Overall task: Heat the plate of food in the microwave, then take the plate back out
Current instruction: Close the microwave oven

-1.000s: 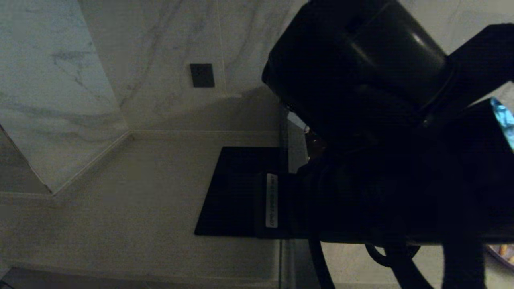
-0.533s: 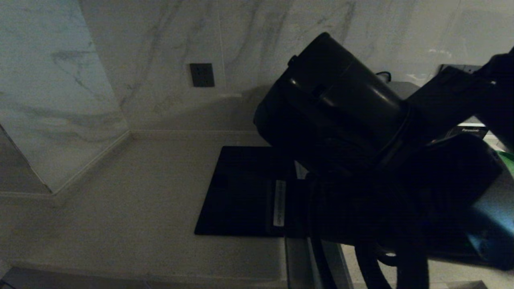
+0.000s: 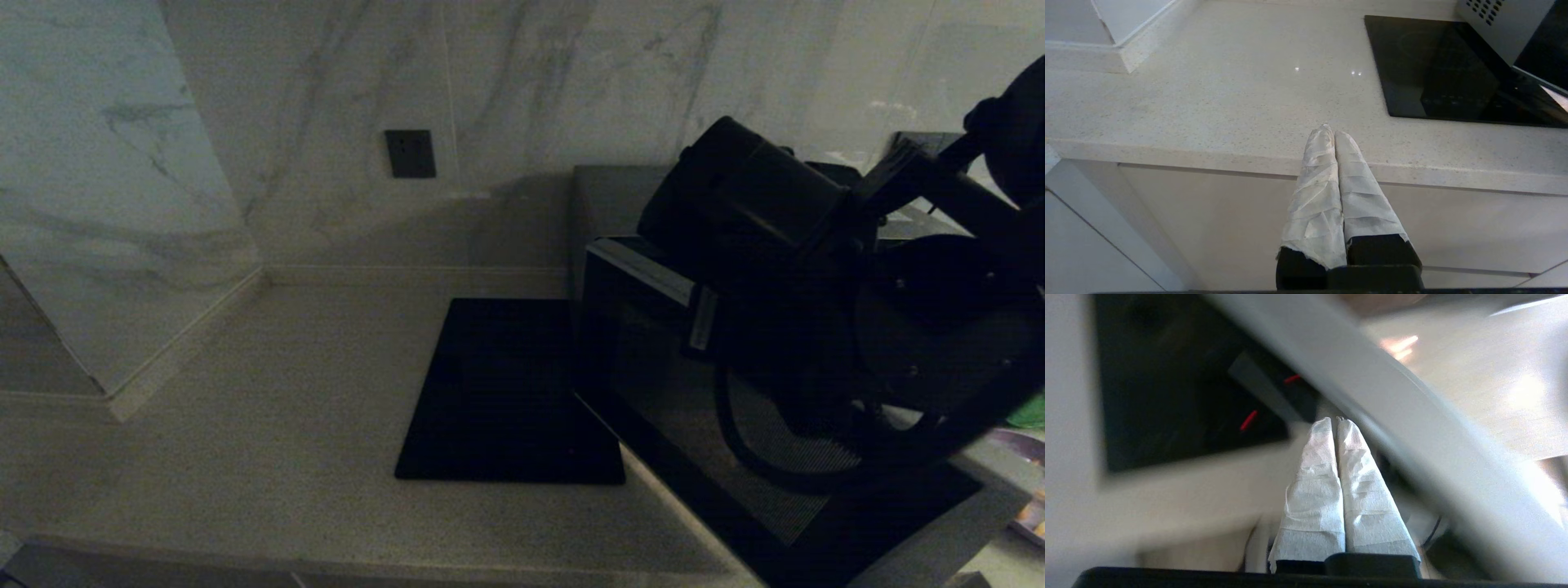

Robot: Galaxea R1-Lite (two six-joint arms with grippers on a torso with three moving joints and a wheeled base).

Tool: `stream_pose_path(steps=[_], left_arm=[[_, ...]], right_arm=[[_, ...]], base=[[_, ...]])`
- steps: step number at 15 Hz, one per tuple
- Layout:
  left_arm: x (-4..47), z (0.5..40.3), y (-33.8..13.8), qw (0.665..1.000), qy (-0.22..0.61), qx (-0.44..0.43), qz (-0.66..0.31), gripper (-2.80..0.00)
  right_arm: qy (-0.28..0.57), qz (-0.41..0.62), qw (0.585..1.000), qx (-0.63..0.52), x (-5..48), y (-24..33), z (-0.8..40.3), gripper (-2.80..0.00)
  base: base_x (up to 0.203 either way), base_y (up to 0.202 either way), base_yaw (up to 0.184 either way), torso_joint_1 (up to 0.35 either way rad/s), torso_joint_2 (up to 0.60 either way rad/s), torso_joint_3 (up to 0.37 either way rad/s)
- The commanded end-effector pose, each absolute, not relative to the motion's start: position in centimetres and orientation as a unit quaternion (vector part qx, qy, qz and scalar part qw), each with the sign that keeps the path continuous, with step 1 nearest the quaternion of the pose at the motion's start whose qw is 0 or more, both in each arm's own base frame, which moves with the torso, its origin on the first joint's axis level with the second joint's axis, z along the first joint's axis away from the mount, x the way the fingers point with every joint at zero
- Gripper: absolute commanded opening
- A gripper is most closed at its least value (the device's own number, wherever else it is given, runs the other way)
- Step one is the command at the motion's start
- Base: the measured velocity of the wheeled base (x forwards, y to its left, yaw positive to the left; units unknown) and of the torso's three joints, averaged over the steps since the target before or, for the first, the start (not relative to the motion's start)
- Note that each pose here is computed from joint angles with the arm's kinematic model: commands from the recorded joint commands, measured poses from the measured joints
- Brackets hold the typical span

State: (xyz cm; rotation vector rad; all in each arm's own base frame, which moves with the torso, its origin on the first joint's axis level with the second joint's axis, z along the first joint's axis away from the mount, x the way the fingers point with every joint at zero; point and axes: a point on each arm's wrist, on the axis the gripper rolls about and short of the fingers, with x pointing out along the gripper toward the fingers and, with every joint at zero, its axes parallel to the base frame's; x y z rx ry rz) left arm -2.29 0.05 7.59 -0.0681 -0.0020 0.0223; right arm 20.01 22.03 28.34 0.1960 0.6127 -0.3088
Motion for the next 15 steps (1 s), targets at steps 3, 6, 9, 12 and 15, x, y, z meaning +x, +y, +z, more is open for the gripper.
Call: stream_pose_path(steps=[3,6,9,12,15], left_arm=[[-2.3,7.6,0.1,0.999,-0.001,-0.035,0.011,-2.8],[-2.3,7.6,0.1,0.999,-0.001,-0.035,0.011,-2.8],[-2.3,7.6,0.1,0.999,-0.001,-0.035,0.011,-2.8],[-2.3,7.6,0.1,0.999,-0.001,-0.035,0.011,-2.8],[-2.3,7.6,0.1,0.999,-0.001,-0.035,0.011,-2.8]], right_arm=[[0.26,-0.234,0.929,0.121,21.6,17.9,29.3,-2.8],[0.266,-0.264,0.919,0.123,22.5,16.4,28.6,-2.8],[0.271,-0.322,0.896,0.141,26.1,13.9,26.7,-2.8],[0.265,-0.37,0.876,0.16,31.3,10.8,24.5,-2.8],[0.248,-0.369,0.877,0.184,36.2,7.2,23.2,-2.8]], base=[[0.0,0.0,0.0,0.0,0.0,0.0],[0.0,0.0,0.0,0.0,0.0,0.0],[0.0,0.0,0.0,0.0,0.0,0.0],[0.0,0.0,0.0,0.0,0.0,0.0],[0.0,0.0,0.0,0.0,0.0,0.0]])
